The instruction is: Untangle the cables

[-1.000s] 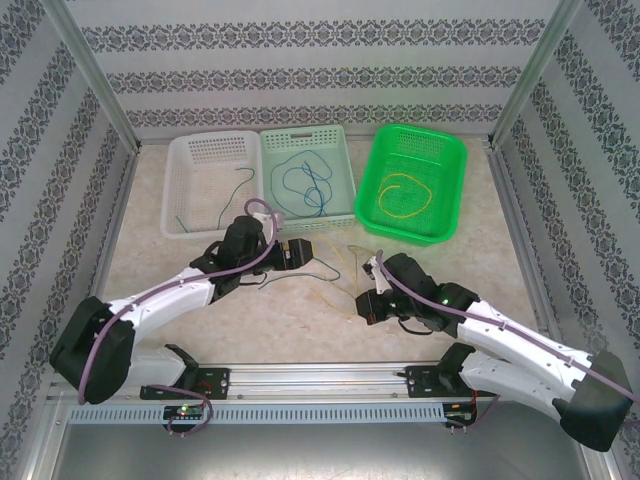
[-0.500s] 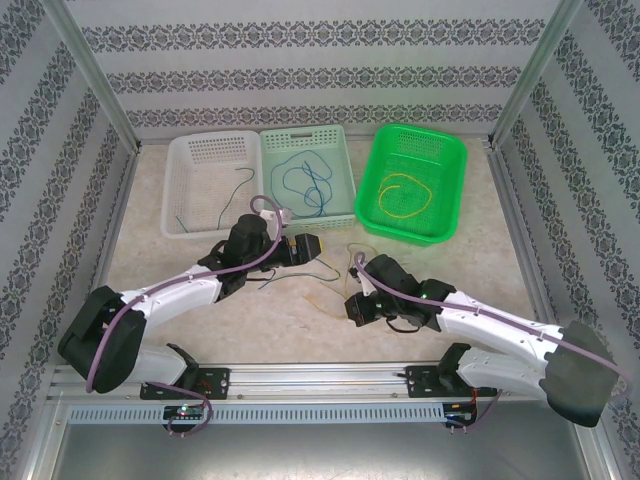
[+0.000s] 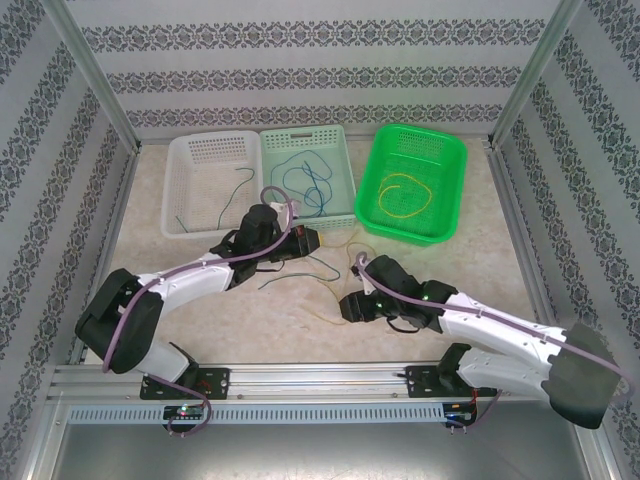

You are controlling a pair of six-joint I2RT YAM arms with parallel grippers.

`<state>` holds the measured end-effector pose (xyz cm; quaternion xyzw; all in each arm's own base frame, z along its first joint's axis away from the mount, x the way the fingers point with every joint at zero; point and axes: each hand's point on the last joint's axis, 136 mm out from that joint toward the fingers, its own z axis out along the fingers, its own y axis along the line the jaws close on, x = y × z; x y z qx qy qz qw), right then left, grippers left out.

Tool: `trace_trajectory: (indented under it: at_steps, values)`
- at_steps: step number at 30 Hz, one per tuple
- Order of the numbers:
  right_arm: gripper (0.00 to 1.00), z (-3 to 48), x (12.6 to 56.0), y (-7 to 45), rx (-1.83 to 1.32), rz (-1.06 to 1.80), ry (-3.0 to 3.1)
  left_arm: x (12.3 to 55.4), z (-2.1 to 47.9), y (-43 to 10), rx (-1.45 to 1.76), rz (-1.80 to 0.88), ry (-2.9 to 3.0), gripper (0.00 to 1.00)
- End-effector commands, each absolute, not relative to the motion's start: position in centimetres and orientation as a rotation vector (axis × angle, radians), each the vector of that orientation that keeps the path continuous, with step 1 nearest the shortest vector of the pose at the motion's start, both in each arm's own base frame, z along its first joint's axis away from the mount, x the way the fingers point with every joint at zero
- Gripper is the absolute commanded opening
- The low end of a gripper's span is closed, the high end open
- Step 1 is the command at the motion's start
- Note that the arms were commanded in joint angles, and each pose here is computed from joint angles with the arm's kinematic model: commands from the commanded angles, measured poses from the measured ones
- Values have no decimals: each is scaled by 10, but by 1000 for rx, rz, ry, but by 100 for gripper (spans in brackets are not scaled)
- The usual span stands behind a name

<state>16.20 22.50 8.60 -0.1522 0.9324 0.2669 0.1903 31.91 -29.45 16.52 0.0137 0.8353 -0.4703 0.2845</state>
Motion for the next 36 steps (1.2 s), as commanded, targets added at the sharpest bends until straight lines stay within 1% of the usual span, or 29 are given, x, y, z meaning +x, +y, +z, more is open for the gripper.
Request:
trace_trajectory:
  at_steps: [1, 3, 6, 8, 9, 13, 17, 21, 23, 25, 28, 31, 32, 34, 35, 36]
  values:
    - [70, 73, 166, 187, -304, 552, 2662, 313, 196, -297, 139, -1238, 2165, 0]
    - [78, 77, 169, 178, -263, 529, 2648, 310, 202, -294, 169, -1223, 2152, 0]
    - [80, 93, 176, 175, -225, 560, 2581, 306, 206, -290, 197, -1197, 2144, 0]
    - [83, 101, 182, 171, -179, 569, 2531, 304, 200, -287, 198, -1172, 2174, 0]
    - [84, 104, 185, 168, -144, 568, 2516, 303, 196, -286, 194, -1165, 2190, 2]
    - [85, 108, 196, 173, -45, 678, 2487, 301, 180, -286, 149, -1179, 2241, 23]
    - [84, 102, 208, 188, 4, 738, 2523, 301, 172, -286, 115, -1185, 2265, 39]
    - [83, 90, 218, 206, -49, 719, 2619, 301, 169, -283, 115, -1159, 2278, 53]
    - [80, 84, 224, 217, -79, 730, 2662, 301, 167, -282, 121, -1143, 2289, 57]
    - [75, 77, 229, 224, -89, 722, 2691, 299, 161, -281, 116, -1128, 2319, 58]
    - [62, 65, 237, 229, -94, 691, 2735, 296, 138, -278, 68, -1099, 2419, 58]
    - [38, 61, 242, 233, -92, 674, 2753, 291, 115, -281, 34, -1116, 2504, 58]
    - [28, 63, 244, 235, -95, 673, 2747, 290, 107, -281, 11, -1119, 2527, 58]
    - [13, 72, 246, 236, -116, 650, 2721, 292, 100, -282, -22, -1125, 2536, 58]
    - [8, 78, 246, 236, -138, 630, 2703, 294, 97, -282, -40, -1129, 2534, 58]
    - [5, 83, 247, 237, -153, 623, 2687, 295, 97, -283, -46, -1133, 2529, 59]
